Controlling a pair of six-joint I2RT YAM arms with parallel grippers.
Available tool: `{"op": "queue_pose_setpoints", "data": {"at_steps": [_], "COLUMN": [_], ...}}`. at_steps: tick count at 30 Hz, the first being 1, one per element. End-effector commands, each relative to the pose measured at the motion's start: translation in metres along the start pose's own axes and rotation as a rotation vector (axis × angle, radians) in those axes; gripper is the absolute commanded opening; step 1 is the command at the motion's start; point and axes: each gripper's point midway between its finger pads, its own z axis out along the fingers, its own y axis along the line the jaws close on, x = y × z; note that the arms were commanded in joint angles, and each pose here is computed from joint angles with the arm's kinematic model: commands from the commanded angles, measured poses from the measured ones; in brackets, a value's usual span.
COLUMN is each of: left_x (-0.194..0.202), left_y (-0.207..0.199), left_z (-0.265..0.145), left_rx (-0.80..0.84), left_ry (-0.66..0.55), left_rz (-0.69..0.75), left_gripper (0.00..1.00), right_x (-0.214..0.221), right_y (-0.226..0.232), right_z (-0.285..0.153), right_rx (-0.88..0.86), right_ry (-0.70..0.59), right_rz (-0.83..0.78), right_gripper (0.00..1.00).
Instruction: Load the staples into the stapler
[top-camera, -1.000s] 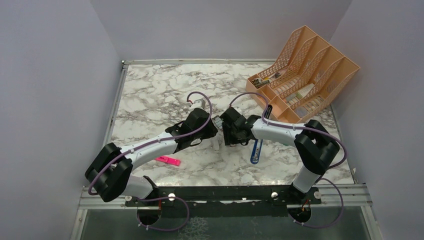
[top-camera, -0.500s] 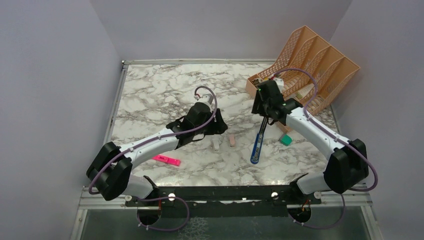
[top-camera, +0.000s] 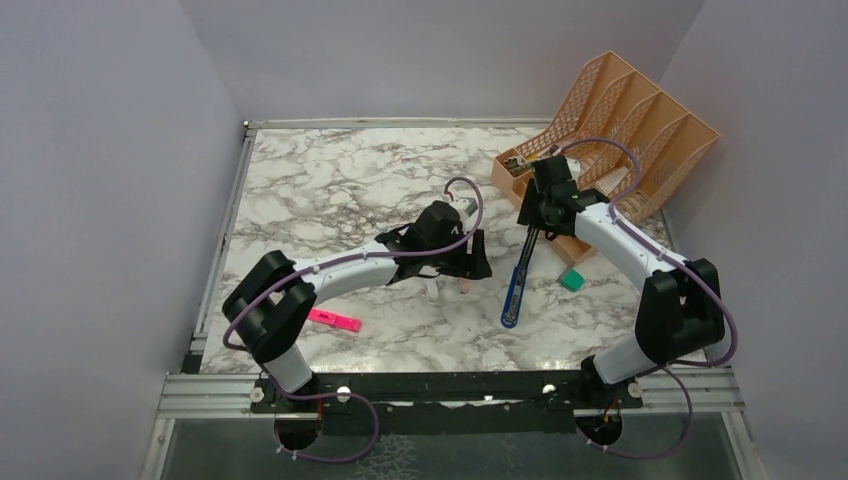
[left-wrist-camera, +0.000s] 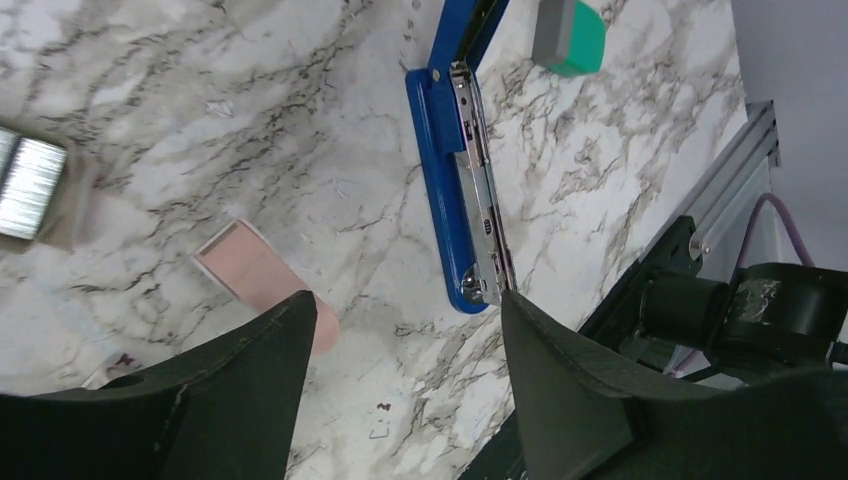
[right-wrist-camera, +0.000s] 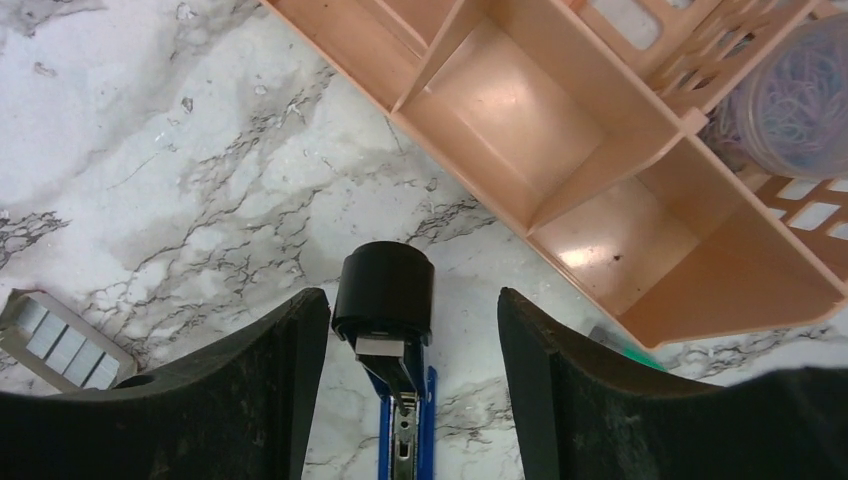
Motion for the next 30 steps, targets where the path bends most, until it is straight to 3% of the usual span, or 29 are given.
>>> {"op": "queue_pose_setpoints", "data": {"at_steps": [1,7,15,21,30], "left_x": [0.011,0.029,0.053,0.064,0.072], "left_y": [-0.016,-0.021,-0.011,-0.007,-0.014], "left_z": [0.017,0.038,0.057,0.068,0.084], "left_rx": [0.06,0.062,0.013,-0.008,0.009], "left_ry": [0.064,0.126,0.185,0.211,0.232], "left_rz": [0.001,-0.007,-0.046,-0.063,-0.057], "left_gripper": [0.64,0.48,0.41,0.34,0.31], "right_x": [-0.014,-0.021,-0.037,-0.05,-0.059], "right_y": [0.014,0.014,0.018,0.024,0.032], "right_z": [0.002,0.006,0.008,0.008,0.007], "right_rx": [-0.058,-0.045,-0.044,-0.06,-0.093], "right_ry": [-0.031,-0.048,-0.094,-0.133,-0.16], "right_rz": [-0.006,-0.014,-0.019,-0.023,-0.014], "right_gripper": [0.65,0.53,0.33,0.32,0.32]}}
